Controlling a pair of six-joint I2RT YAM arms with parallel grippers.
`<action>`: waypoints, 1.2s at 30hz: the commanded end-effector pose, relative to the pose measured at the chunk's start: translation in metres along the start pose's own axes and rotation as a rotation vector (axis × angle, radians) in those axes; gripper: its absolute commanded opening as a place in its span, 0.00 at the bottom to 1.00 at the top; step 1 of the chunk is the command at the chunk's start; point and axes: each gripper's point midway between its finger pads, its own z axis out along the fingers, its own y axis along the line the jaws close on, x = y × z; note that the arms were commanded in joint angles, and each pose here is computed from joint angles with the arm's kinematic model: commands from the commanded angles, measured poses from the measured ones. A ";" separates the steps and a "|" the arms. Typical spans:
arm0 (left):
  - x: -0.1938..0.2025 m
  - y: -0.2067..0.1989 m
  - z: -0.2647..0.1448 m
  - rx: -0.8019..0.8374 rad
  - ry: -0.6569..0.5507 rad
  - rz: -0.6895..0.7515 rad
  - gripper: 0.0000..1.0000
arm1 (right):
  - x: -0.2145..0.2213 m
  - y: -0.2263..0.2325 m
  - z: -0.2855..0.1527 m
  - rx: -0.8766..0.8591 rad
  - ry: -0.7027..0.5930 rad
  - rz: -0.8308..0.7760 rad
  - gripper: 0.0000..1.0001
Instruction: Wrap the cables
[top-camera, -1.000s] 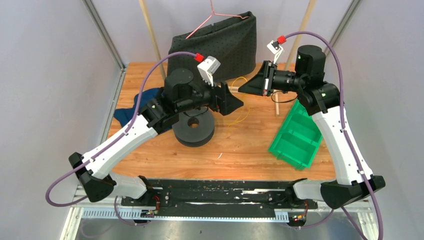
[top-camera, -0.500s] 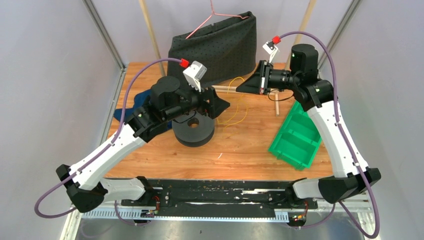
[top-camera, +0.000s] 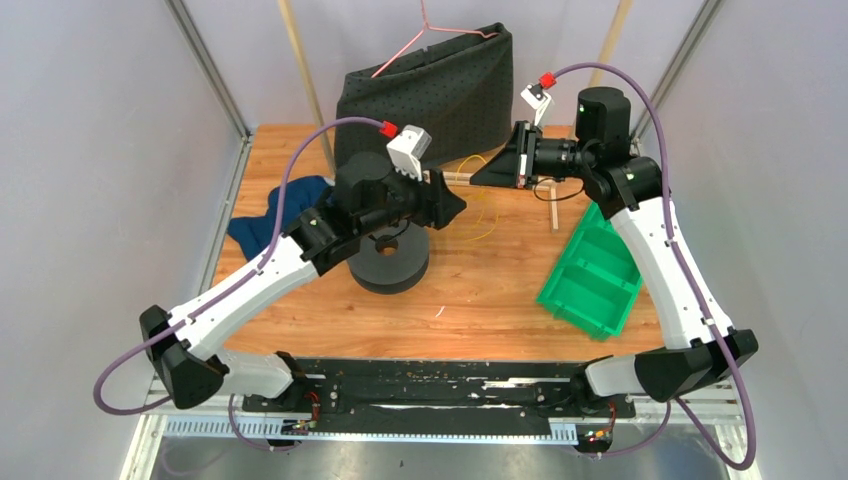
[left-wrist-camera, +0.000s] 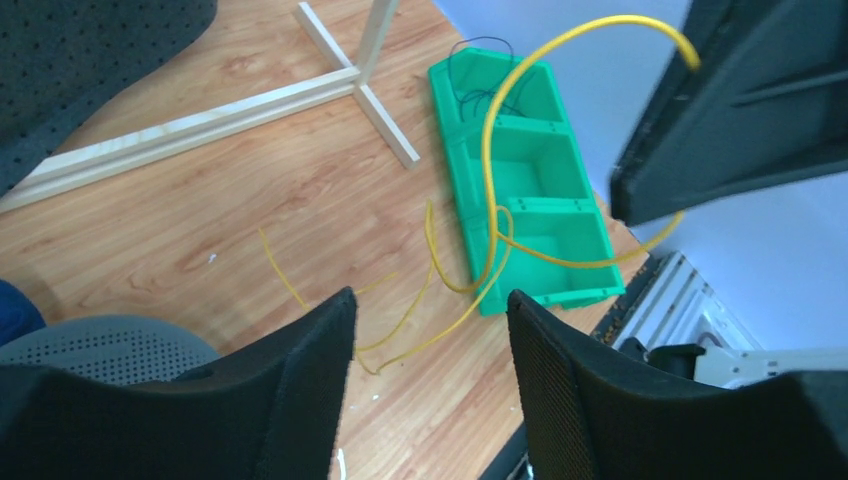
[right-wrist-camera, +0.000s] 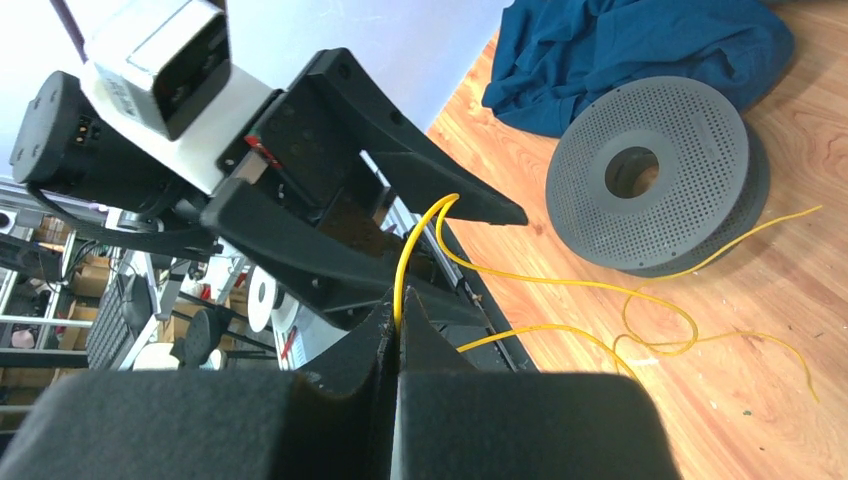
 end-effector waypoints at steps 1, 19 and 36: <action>-0.007 0.008 0.013 -0.039 -0.046 -0.021 0.58 | 0.010 0.017 -0.005 -0.047 0.029 -0.024 0.01; 0.001 0.008 0.000 -0.041 0.065 0.082 0.00 | 0.020 -0.005 -0.010 0.030 0.045 -0.067 0.01; 0.034 0.026 0.034 -0.093 0.380 -0.469 0.00 | 0.067 -0.152 -0.034 0.607 0.179 -0.053 0.75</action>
